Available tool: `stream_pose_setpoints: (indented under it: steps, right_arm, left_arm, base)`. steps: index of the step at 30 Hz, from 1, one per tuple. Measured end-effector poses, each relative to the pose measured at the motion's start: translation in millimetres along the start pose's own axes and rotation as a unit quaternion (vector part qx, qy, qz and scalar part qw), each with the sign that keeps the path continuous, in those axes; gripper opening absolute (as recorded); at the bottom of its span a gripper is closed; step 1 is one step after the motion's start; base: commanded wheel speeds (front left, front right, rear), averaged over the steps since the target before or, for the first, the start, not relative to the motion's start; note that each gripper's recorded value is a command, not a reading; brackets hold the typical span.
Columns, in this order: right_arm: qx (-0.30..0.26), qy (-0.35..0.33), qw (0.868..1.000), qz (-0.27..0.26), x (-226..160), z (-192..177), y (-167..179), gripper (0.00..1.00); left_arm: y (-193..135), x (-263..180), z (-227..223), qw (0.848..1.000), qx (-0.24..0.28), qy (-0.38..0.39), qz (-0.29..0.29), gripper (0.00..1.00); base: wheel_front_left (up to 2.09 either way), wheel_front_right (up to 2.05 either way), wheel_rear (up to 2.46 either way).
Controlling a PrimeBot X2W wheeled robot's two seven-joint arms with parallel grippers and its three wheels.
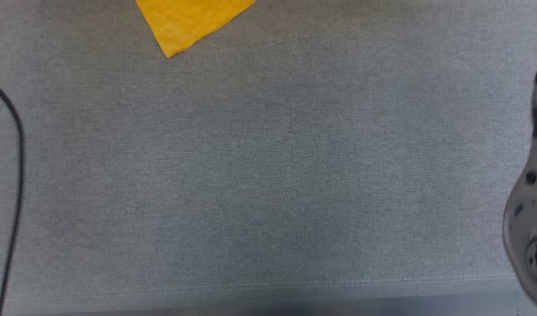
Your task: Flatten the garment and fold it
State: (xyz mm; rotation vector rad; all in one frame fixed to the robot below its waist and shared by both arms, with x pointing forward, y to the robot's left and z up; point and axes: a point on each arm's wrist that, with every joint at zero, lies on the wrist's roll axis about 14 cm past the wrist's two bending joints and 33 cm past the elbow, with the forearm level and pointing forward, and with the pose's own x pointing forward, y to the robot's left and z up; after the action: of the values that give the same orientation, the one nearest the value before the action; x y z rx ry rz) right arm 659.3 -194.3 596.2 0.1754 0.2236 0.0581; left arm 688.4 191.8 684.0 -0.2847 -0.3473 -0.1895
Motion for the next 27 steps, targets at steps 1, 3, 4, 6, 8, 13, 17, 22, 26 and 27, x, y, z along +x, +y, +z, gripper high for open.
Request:
stream_pose_setpoints:
  steps: [1, 3, 4, 6, 8, 13, 17, 22, 26, 27]
  right_arm:
    - [0.004, 0.013, 1.0, 0.0, -3.7, -13.7, -2.2, 0.0]
    - [0.013, 0.032, 0.999, 0.002, -12.7, -36.6, -5.1, 0.0]
    - [0.017, 0.042, 0.999, 0.002, -19.4, -49.0, -7.2, 0.0]
    - [0.021, 0.064, 0.998, 0.005, -34.2, -72.5, -9.7, 0.0]
    - [0.04, 0.081, 0.996, 0.007, -54.0, -96.1, -14.1, 0.0]
    - [0.058, 0.122, 0.991, 0.003, -111.2, -147.6, -26.0, 0.0]
    - [0.066, 0.139, 0.988, 0.0, -159.9, -177.8, -29.2, 0.0]
    - [0.067, 0.153, 0.986, -0.009, -213.1, -204.4, -34.0, 0.0]
    - [0.061, 0.166, 0.984, -0.012, -243.9, -220.0, -35.3, 0.0]
    - [0.054, 0.169, 0.984, -0.013, -249.4, -222.9, -36.0, 0.0]
  left_arm:
    - [2.1, -9.6, -13.5, 1.0, 0.004, 0.02, 0.001, 0.0]
    - [8.6, -28.2, -29.8, 0.999, -0.012, 0.038, 0.015, 0.0]
    - [10.3, -40.1, -40.7, 0.998, -0.007, 0.056, 0.017, 0.0]
    - [13.7, -62.6, -54.1, 0.997, -0.018, 0.077, 0.026, 0.0]
    - [17.6, -90.2, -67.3, 0.994, -0.029, 0.101, 0.039, 0.0]
    - [21.2, -162.0, -87.1, 0.987, -0.04, 0.144, 0.064, 0.0]
    - [26.6, -235.8, -105.7, 0.974, -0.05, 0.195, 0.107, 0.0]
    - [27.0, -329.4, -119.9, 0.951, -0.075, 0.248, 0.167, 0.0]
    - [22.6, -393.3, -128.0, 0.928, -0.099, 0.291, 0.209, 0.0]
    - [20.3, -406.3, -131.0, 0.922, -0.1, 0.306, 0.213, 0.0]
  base:
    - [0.0, 0.0, 0.0]
    - [0.0, 0.0, 0.0]
    - [0.0, 0.0, 0.0]
    - [0.0, 0.0, 0.0]
    - [0.0, 0.0, 0.0]
    - [0.0, 0.0, 0.0]
    - [0.0, 0.0, 0.0]
    - [0.0, 0.0, 0.0]
    - [0.0, 0.0, 0.0]
    - [0.0, 0.0, 0.0]
